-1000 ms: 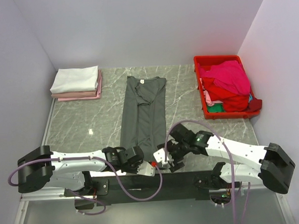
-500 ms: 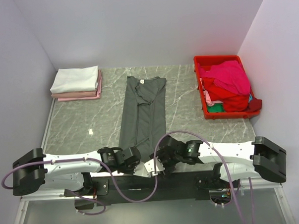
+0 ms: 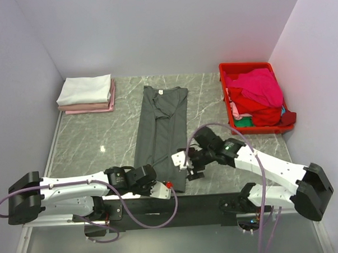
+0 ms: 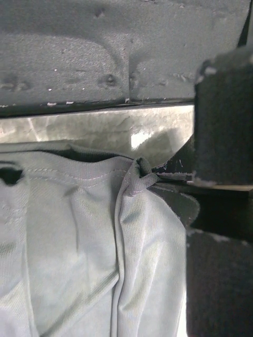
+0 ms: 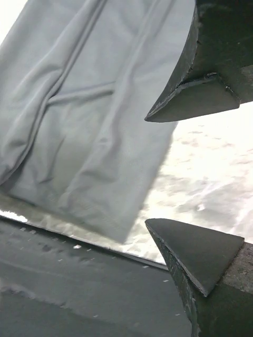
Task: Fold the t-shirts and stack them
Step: Fold the tshirt
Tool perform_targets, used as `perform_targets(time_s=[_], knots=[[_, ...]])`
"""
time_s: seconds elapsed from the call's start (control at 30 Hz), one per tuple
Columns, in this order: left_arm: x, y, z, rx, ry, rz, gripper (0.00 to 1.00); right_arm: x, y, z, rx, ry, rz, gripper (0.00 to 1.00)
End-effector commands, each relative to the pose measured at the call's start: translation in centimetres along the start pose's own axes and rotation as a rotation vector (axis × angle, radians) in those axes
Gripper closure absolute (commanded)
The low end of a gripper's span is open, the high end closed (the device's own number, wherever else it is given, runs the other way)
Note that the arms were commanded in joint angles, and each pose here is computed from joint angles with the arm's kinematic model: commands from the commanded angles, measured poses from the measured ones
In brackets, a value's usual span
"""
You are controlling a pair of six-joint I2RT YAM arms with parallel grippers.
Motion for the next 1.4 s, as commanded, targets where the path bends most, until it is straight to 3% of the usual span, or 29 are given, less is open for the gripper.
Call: perform_targets(time_s=[0.0, 0.13, 0.2, 0.23, 0.27, 0.3, 0.37, 0.4, 0.47, 0.53, 0.57, 0.6, 0.67, 0.7, 0.8, 0.83, 0.97, 1.1, 1.2, 1.3, 1.37], knots=[[2.2, -0.4, 0.7, 0.018, -0.008, -0.097, 1.00, 0.0, -2.1, 1.0, 0.061, 0.011, -0.057, 0.20], [2.8, -0.3, 0.7, -0.001, -0.011, -0.104, 1.00, -1.3, -3.0, 1.1, 0.039, 0.070, -0.050, 0.20], [3.1, -0.8, 0.8, -0.013, -0.041, -0.085, 0.82, -2.2, -3.6, -0.3, -0.065, 0.204, -0.022, 0.20], [3.1, -1.1, 1.2, 0.009, -0.050, -0.069, 0.66, -2.4, -3.7, -1.7, -0.122, 0.231, -0.025, 0.20], [3.3, -1.4, 1.4, 0.016, -0.058, -0.070, 0.39, -2.7, -3.9, -2.5, -0.156, 0.277, -0.022, 0.20], [3.8, -2.1, 1.7, 0.028, -0.069, -0.081, 0.32, -3.3, -4.8, -4.0, -0.242, 0.421, -0.022, 0.21], [4.5, -3.5, 2.5, 0.081, -0.091, -0.133, 0.22, -4.0, -5.0, -6.5, -0.300, 0.540, -0.053, 0.22], [5.1, -4.3, 2.9, 0.108, -0.110, -0.169, 0.20, -4.3, -5.2, -7.4, -0.337, 0.695, -0.083, 0.22], [6.2, -6.2, 4.1, 0.190, -0.142, -0.272, 0.15, -6.5, -5.7, -10.6, -0.472, 0.852, -0.088, 0.23], [7.3, -7.8, 5.7, 0.293, -0.233, -0.392, 0.10, -8.4, -5.5, -13.1, -0.560, 1.074, -0.101, 0.27], [7.2, -8.3, 6.7, 0.364, -0.331, -0.415, 0.03, -9.4, -5.4, -14.0, -0.621, 1.205, -0.092, 0.28], [7.4, -8.9, 7.8, 0.415, -0.405, -0.453, 0.01, -9.4, -5.8, -15.7, -0.645, 1.237, -0.114, 0.33], [7.3, -10.4, 11.7, 0.547, -0.664, -0.529, 0.01, -11.8, -4.4, -16.9, -0.655, 1.407, -0.090, 0.38], [5.8, -10.9, 14.0, 0.599, -0.775, -0.522, 0.01, -11.8, -4.6, -18.6, -0.679, 1.416, -0.099, 0.40], [4.0, -11.5, 18.2, 0.610, -1.072, -0.536, 0.01, -14.1, -2.7, -20.0, -0.646, 1.529, -0.077, 0.41], [3.5, -10.6, 19.0, 0.584, -1.116, -0.512, 0.01, -15.0, -1.9, -20.3, -0.642, 1.557, -0.067, 0.40], [1.4, -10.8, 22.4, 0.571, -1.338, -0.619, 0.01, -16.9, -0.9, -21.7, -0.696, 1.641, -0.052, 0.40], [-3.6, -9.5, 24.9, 0.531, -1.572, -0.665, 0.07, -18.1, -0.2, -23.0, -0.723, 1.697, -0.043, 0.44], [-5.2, -8.4, 25.6, 0.459, -1.659, -0.703, 0.13, -18.8, 0.7, -23.1, -0.680, 1.747, -0.029, 0.53], [-6.6, -6.0, 25.8, 0.390, -1.728, -0.660, 0.16, -19.5, 1.4, -23.0, -0.647, 1.794, -0.018, 0.60], [-6.2, -5.8, 26.6, 0.355, -1.720, -0.686, 0.20, -20.0, 1.5, -22.8, -0.631, 1.825, -0.014, 0.64]])
Point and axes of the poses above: each gripper's point midway between its finger pads, its own y axis out along the fingers, its own z axis along the line the jaws close on, x = y × z, the point moved 5 cm from there along -y, back along the fingers, and after that the axes turned 3 degrees about -y, right-handed, at the moved point
